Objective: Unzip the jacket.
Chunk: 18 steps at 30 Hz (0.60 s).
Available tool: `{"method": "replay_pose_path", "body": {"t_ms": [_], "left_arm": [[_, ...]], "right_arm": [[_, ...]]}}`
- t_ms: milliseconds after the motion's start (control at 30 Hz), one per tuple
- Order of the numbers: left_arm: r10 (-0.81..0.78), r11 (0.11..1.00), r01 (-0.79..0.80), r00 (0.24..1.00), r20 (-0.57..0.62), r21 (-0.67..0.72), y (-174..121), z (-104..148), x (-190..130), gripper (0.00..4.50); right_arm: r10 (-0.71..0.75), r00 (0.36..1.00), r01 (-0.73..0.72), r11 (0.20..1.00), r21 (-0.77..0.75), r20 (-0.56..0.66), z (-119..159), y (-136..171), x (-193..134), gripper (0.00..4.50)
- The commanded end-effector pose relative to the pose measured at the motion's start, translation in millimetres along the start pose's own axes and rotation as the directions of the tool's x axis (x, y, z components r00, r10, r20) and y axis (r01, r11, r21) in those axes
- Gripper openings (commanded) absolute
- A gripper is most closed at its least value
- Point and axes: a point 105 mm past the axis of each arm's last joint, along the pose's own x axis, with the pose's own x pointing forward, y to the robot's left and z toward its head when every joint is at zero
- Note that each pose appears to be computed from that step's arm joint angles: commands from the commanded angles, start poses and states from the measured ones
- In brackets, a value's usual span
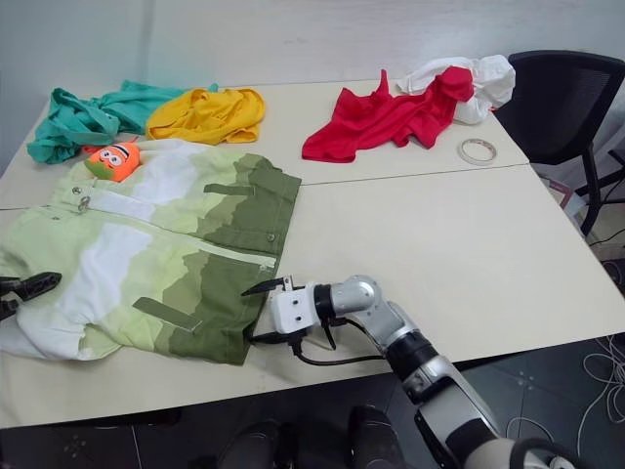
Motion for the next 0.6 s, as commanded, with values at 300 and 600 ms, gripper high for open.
{"method": "replay_pose_path", "body": {"t_ms": [300,600], "left_arm": [[-0.169,0.985,0.170,0.983,-0.069,0.008,-26,-14,-4,0.06],[-0.440,0.898,0.439,0.893,-0.097,-0.035,-94,-45,-16,0.02]], "right_arm": [[-0.125,0.990,0.124,0.992,0.013,0.069,7,-12,-35,0.00],[-0.292,0.956,0.292,0.956,0.038,-0.016,1,-23,-120,0.00]]}}
